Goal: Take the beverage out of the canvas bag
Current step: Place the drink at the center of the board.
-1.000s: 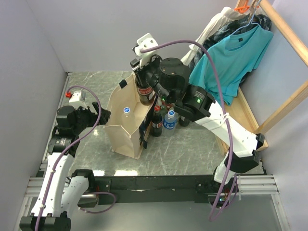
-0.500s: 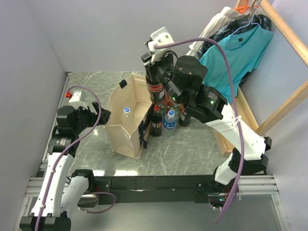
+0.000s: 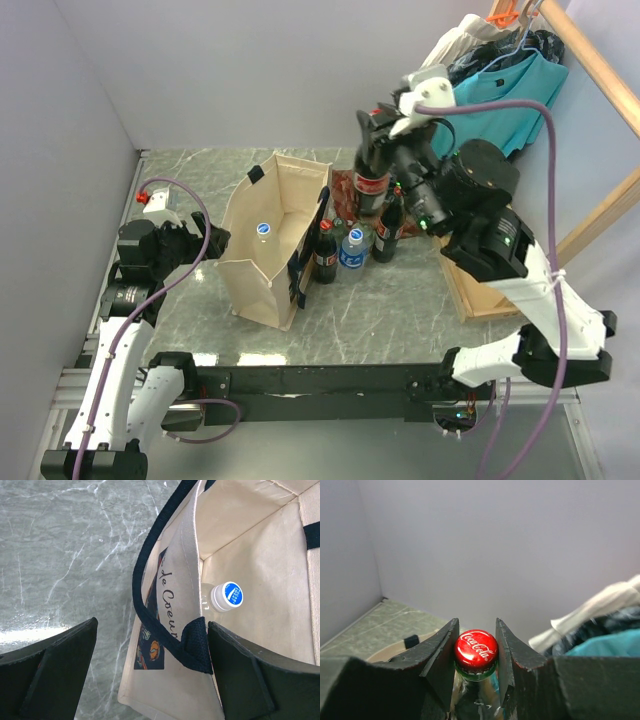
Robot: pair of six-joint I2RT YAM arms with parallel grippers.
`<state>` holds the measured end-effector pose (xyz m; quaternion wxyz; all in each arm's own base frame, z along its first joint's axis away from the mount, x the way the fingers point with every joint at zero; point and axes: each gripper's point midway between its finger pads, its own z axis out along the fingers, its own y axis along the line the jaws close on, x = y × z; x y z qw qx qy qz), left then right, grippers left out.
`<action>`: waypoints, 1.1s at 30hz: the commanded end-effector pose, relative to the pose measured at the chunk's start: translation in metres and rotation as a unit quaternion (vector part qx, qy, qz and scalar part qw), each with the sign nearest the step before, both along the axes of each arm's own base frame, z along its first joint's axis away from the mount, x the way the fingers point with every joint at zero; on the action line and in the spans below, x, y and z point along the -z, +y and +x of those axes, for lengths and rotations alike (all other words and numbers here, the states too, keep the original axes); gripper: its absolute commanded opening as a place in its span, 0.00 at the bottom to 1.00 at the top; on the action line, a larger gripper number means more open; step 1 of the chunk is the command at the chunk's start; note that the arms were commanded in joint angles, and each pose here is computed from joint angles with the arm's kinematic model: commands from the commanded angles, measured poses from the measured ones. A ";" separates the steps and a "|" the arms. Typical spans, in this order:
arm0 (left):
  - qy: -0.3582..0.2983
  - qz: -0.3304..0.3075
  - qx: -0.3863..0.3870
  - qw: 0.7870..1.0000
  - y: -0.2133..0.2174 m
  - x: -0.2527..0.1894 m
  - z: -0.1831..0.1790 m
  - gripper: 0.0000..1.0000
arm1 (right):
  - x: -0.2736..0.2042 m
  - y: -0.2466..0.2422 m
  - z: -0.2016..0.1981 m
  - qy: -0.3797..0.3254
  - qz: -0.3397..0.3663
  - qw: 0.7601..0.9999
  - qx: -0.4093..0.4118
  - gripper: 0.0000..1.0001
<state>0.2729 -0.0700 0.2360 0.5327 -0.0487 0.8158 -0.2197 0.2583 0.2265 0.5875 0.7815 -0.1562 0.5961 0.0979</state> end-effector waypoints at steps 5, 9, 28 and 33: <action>-0.011 0.002 0.007 1.000 -0.002 -0.007 0.002 0.96 | -0.046 -0.079 -0.027 -0.064 0.143 0.987 0.048 0.00; -0.009 0.001 0.009 1.000 -0.003 -0.006 0.002 0.96 | -0.024 -0.092 -0.023 -0.049 0.138 0.987 0.072 0.00; -0.003 0.001 0.009 1.000 -0.003 -0.003 0.004 0.96 | 0.056 -0.159 0.005 -0.002 0.158 0.971 0.181 0.00; -0.003 0.001 0.011 1.000 -0.004 -0.003 0.004 0.96 | 0.075 -0.165 0.018 0.008 0.157 0.967 0.198 0.00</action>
